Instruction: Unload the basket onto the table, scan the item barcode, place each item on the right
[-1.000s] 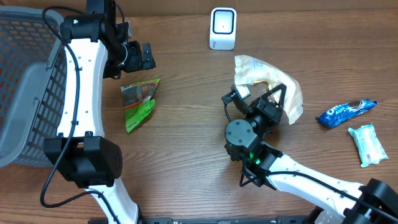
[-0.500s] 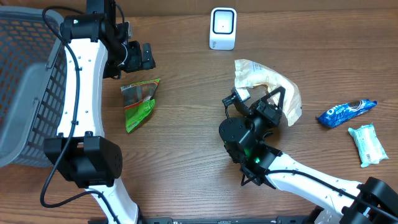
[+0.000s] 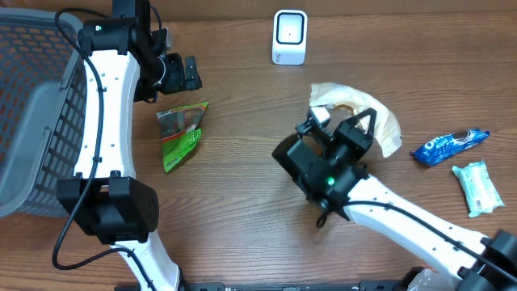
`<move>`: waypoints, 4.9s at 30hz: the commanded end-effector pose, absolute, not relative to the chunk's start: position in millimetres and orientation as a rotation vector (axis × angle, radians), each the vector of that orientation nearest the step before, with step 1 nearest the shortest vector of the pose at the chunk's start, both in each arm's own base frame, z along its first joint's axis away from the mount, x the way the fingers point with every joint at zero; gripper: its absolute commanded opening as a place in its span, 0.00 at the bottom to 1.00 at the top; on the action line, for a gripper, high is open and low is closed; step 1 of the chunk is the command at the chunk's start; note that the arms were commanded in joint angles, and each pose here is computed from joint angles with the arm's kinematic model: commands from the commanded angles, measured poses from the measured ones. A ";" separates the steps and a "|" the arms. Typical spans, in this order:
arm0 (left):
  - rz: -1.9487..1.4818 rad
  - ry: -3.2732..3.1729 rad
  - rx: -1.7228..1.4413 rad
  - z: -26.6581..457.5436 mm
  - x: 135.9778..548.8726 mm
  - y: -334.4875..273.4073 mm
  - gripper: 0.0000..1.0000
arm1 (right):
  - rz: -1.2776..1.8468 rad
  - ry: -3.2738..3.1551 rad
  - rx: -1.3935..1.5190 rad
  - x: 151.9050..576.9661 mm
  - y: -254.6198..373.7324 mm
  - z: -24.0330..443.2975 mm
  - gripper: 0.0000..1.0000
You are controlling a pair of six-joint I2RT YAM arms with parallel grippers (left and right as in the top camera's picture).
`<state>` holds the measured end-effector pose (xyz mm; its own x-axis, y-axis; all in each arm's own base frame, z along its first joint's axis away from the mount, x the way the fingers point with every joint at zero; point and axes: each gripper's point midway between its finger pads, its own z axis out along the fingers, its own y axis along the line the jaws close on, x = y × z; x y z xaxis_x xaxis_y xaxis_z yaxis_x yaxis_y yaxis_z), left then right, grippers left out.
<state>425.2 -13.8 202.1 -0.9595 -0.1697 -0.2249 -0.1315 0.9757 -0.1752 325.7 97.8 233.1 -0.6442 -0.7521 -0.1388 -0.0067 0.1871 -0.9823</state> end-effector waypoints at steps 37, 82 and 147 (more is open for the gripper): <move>-0.244 2.892 -0.200 198.8 425.5 -18.3 1.00 | 0.247 2.374 1.290 319.4 -138.5 133.7 0.08; -0.308 2.462 -0.654 350.4 411.9 73.6 0.75 | 1.323 2.388 -0.158 415.9 366.1 175.6 0.94; -0.201 2.907 -0.428 213.8 453.3 -21.4 0.80 | 0.926 3.096 -0.047 396.9 237.7 58.2 0.75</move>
